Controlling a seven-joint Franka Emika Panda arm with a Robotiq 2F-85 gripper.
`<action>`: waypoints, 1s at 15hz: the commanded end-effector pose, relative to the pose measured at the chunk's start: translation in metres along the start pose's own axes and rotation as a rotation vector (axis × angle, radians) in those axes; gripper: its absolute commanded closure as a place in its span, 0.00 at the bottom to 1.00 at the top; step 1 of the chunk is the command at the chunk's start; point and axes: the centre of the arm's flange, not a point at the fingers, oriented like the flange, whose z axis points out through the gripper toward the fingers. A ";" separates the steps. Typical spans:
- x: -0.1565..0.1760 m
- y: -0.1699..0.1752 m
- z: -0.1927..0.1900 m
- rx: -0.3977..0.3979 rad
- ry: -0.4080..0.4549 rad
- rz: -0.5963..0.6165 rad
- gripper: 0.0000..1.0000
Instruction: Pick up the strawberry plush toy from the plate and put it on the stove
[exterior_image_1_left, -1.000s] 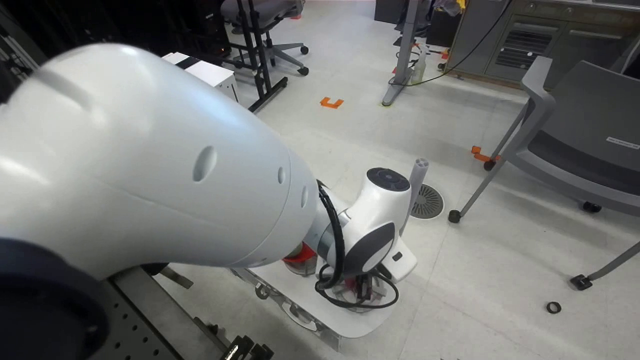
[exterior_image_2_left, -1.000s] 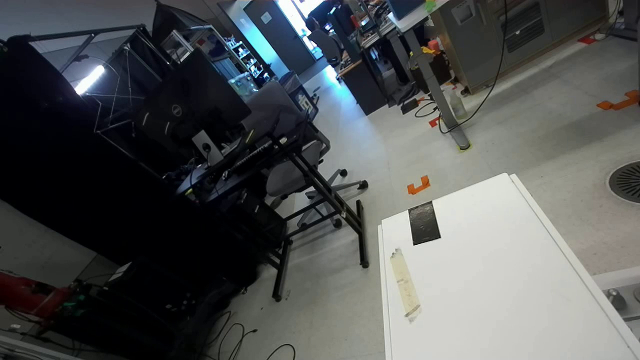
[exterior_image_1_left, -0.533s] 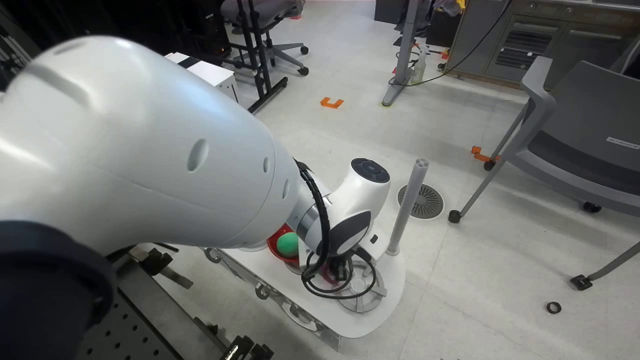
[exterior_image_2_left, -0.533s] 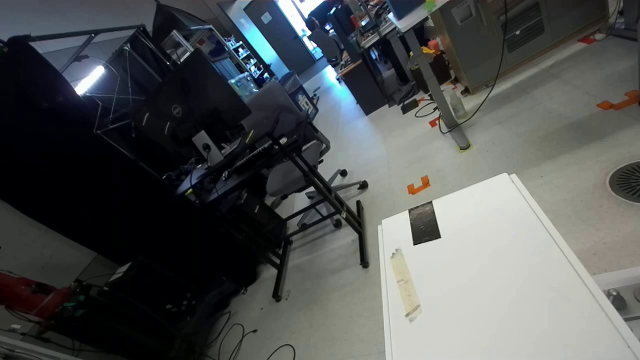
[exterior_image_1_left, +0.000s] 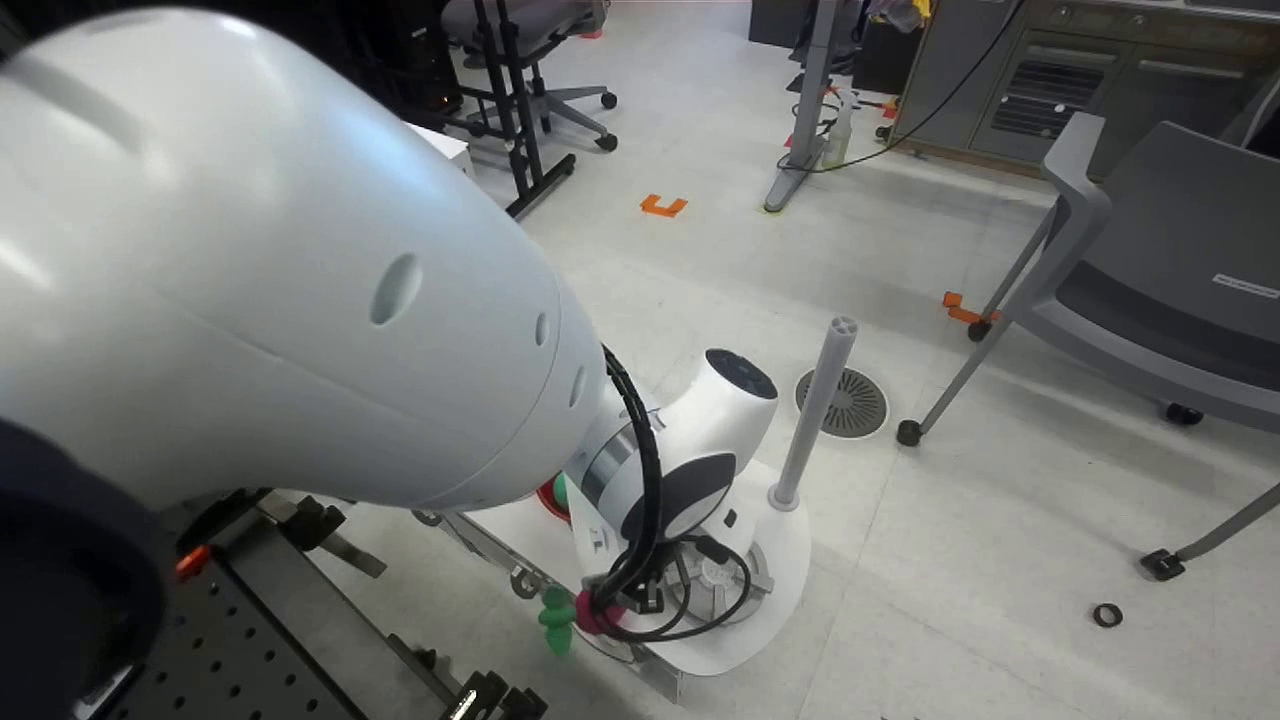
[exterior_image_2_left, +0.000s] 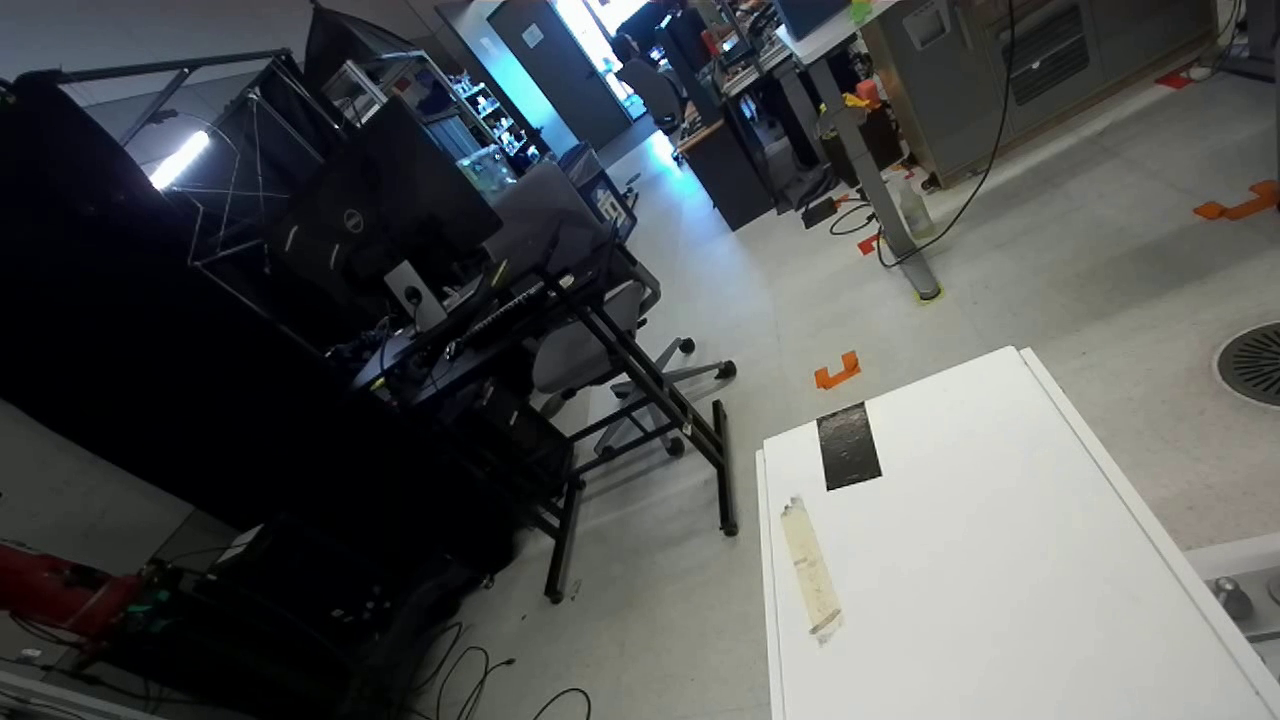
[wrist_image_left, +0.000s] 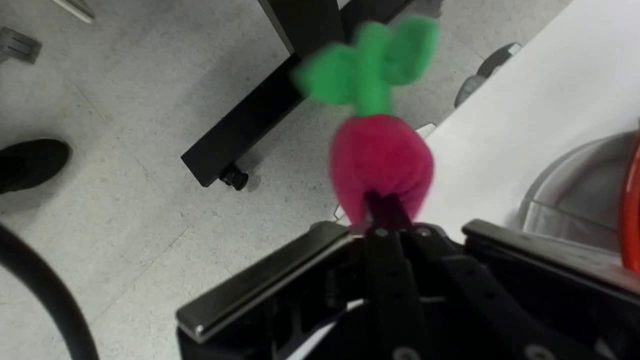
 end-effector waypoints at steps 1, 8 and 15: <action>-0.015 0.010 -0.006 -0.015 -0.015 -0.023 1.00; 0.030 0.004 -0.004 0.008 0.167 0.009 1.00; 0.035 -0.043 0.018 0.074 0.157 0.008 1.00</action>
